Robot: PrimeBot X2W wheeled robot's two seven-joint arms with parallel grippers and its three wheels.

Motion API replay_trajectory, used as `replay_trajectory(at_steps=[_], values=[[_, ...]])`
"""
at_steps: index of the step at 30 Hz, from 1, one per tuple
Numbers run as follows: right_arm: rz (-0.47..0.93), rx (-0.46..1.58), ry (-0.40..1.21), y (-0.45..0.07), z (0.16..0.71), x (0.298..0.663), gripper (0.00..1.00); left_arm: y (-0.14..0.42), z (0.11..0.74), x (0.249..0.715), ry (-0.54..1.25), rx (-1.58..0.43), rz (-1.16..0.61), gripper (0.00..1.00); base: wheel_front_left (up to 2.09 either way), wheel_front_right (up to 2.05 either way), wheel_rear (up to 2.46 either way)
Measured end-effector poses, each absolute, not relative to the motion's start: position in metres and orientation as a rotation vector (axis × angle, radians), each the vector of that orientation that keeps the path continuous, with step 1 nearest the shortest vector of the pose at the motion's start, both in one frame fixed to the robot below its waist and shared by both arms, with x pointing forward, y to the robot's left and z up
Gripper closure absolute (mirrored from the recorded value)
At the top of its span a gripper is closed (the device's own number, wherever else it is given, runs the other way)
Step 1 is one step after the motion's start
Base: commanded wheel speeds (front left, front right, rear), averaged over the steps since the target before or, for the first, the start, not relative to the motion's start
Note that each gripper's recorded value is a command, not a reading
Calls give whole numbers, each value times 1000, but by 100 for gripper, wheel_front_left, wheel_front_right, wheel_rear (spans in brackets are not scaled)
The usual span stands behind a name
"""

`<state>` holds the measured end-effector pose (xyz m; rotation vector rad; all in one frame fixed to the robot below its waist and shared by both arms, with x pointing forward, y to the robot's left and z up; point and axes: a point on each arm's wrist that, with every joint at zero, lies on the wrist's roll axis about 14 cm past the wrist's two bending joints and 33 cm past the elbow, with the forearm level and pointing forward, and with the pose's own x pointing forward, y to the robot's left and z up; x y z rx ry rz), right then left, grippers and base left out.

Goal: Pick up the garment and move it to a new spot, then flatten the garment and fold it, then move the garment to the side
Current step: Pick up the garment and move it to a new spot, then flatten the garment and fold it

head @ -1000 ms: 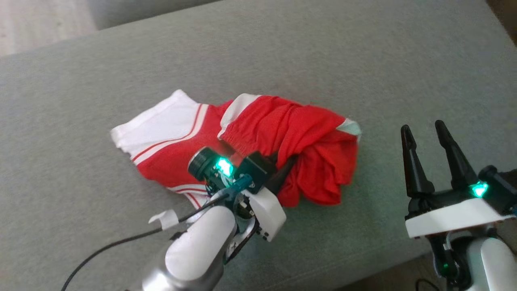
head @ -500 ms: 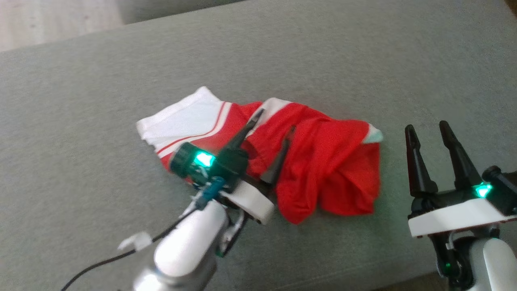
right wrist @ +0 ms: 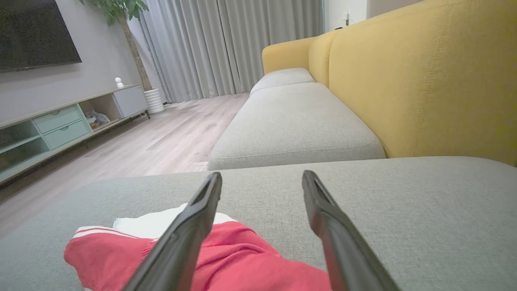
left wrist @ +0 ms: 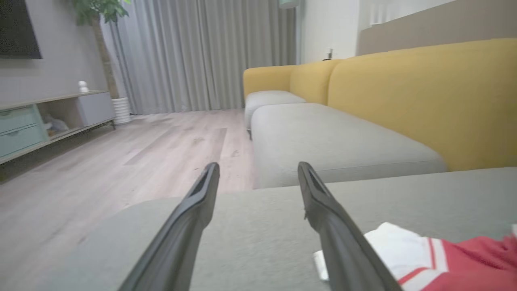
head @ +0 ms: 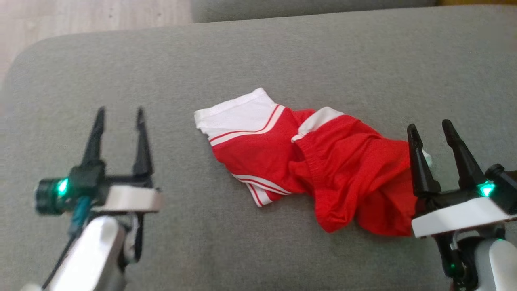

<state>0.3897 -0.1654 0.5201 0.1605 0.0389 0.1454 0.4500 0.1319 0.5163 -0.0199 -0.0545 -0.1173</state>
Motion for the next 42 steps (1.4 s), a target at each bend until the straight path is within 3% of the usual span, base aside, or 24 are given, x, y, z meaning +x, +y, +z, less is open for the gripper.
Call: replay_trajectory(at_steps=[7, 19, 42], values=[[169, 155, 55, -158, 519, 383, 0, 176, 501, 414, 33, 46, -40, 0, 0, 0, 0], [148, 141, 93, -163, 515, 357, 0, 176, 495, 371, 123, 50, -45, 0, 0, 0, 0], [143, 150, 92, -162, 519, 350, 0, 168, 489, 358, 170, 34, -66, 0, 0, 0, 0]])
